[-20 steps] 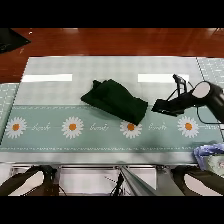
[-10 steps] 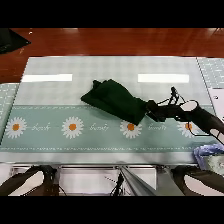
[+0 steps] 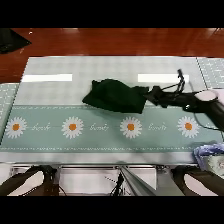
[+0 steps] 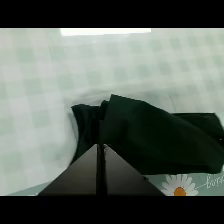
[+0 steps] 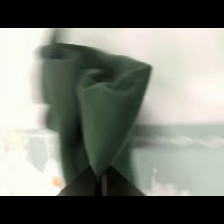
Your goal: Fold the shirts.
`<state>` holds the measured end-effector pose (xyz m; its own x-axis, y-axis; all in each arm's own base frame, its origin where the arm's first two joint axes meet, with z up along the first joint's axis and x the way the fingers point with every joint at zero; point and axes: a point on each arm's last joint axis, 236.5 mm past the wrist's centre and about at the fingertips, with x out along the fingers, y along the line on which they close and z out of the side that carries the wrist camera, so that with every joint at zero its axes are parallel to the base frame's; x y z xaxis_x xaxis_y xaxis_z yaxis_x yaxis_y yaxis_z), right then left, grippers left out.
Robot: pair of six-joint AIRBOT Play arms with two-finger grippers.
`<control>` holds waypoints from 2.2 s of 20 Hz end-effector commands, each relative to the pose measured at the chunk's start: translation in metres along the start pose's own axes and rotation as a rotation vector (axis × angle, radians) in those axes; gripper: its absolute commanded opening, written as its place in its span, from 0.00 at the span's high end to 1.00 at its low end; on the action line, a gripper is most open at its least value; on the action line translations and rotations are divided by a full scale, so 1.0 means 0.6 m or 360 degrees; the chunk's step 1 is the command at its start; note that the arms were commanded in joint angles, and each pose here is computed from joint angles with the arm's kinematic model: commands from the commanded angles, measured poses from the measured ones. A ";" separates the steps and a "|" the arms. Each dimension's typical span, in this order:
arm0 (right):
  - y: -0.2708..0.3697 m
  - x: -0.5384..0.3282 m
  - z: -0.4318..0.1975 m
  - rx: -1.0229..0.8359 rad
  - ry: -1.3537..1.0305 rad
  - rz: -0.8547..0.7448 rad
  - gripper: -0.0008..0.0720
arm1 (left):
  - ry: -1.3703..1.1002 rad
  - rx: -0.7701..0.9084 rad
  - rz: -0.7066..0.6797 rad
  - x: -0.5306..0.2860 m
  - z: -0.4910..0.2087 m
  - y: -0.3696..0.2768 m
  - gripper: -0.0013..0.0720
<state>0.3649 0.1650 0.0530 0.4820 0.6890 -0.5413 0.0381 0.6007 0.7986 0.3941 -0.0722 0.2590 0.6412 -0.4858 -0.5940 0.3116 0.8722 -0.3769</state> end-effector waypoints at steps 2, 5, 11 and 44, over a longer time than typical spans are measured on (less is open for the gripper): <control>0.125 -0.215 0.028 -0.0442 -0.0123 -0.0280 0.97 | 0.0075 -0.0039 -0.0023 0.036 -0.010 0.014 0.95; 0.208 -0.366 0.050 -0.0641 -0.0431 -0.0495 0.97 | 0.0180 -0.0052 -0.0079 0.086 -0.028 0.010 0.95; 0.076 -0.593 0.028 -0.0442 -0.0541 -0.1497 0.97 | 0.0234 -0.0028 -0.0149 0.161 -0.037 -0.013 0.95; -0.261 -0.820 -0.319 0.1574 -0.0199 -0.2302 0.97 | -0.0172 -0.0020 0.0175 0.200 0.061 0.158 0.95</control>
<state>0.0004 -0.1920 0.1453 -0.1690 -0.2188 -0.9610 0.9588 0.1893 -0.2117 0.5157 -0.0698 0.1748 0.6995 -0.4248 -0.5747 0.2496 0.8987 -0.3605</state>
